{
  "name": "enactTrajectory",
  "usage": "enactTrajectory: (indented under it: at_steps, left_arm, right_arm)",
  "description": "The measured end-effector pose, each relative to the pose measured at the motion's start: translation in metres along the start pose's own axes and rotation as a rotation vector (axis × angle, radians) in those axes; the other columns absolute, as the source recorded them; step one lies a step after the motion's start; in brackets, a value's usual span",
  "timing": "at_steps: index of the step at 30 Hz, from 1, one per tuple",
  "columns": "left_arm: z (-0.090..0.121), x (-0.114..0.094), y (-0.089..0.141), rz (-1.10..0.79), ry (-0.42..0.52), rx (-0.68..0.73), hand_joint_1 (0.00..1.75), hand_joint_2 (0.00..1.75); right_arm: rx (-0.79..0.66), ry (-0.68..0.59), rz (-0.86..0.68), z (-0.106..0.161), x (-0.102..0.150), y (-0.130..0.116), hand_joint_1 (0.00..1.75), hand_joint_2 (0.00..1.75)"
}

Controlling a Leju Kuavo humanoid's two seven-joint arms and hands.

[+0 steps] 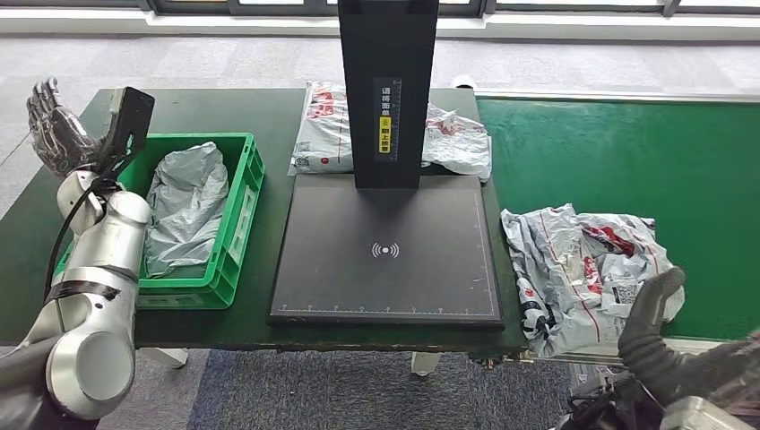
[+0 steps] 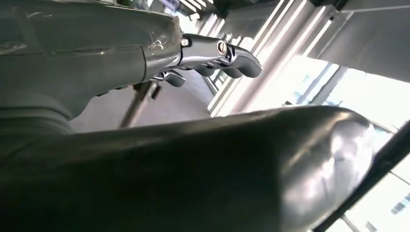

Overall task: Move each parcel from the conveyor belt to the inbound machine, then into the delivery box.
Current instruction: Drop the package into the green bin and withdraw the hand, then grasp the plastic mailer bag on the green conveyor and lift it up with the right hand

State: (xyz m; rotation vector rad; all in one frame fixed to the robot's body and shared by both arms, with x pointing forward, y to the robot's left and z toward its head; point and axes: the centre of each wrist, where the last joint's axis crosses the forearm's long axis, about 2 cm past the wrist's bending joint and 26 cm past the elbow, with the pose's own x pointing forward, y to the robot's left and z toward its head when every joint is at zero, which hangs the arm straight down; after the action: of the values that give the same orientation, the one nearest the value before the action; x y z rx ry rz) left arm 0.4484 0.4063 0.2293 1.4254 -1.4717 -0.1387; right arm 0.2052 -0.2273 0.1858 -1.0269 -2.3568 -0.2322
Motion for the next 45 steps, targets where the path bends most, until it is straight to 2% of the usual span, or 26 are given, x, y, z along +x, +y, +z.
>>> enactTrajectory:
  at_steps: [2,5,9,11,15,20,25,28,37,45]
  left_arm:
    - [0.006,0.005,-0.005,0.145,-0.032,-0.041,0.0,0.0]
    - [0.03,0.012,-0.021,0.396,-0.071,-0.144,0.0,0.0]
    - [0.086,0.026,-0.049,0.637,-0.109,-0.28,0.0,0.0]
    - [0.11,0.03,-0.057,0.668,-0.122,-0.326,0.0,0.0]
    - [0.133,0.036,-0.062,0.69,-0.146,-0.375,0.0,1.75]
    - [0.158,0.04,-0.064,0.685,-0.202,-0.445,0.0,1.75]
    - [0.182,0.046,-0.063,0.678,-0.238,-0.491,0.0,1.75]
    - [0.185,0.049,-0.063,0.689,-0.243,-0.507,0.0,1.75]
    - [0.191,0.046,-0.066,0.677,-0.259,-0.547,0.0,1.75]
    - [0.194,0.044,-0.071,0.667,-0.254,-0.584,0.0,1.75]
  right_arm:
    - [0.053,0.044,0.027,0.007,-0.007,0.007,0.0,1.75]
    - [0.116,0.214,0.065,0.009,-0.024,0.022,0.0,1.75]
    - [0.236,0.423,0.149,0.011,-0.073,0.035,0.0,1.75]
    - [0.279,0.451,0.2,0.011,-0.096,0.036,0.0,1.75]
    - [0.325,0.487,0.266,0.014,-0.121,0.033,0.0,1.75]
    - [0.376,0.601,0.313,0.01,-0.146,0.03,0.0,1.75]
    - [0.42,0.652,0.417,-0.01,-0.182,0.032,0.0,1.75]
    - [0.442,0.673,0.463,-0.014,-0.196,0.034,0.0,1.75]
    - [0.493,0.771,0.593,-0.004,-0.216,0.029,0.0,1.75]
    - [0.497,0.905,0.724,0.005,-0.239,-0.002,0.0,1.75]
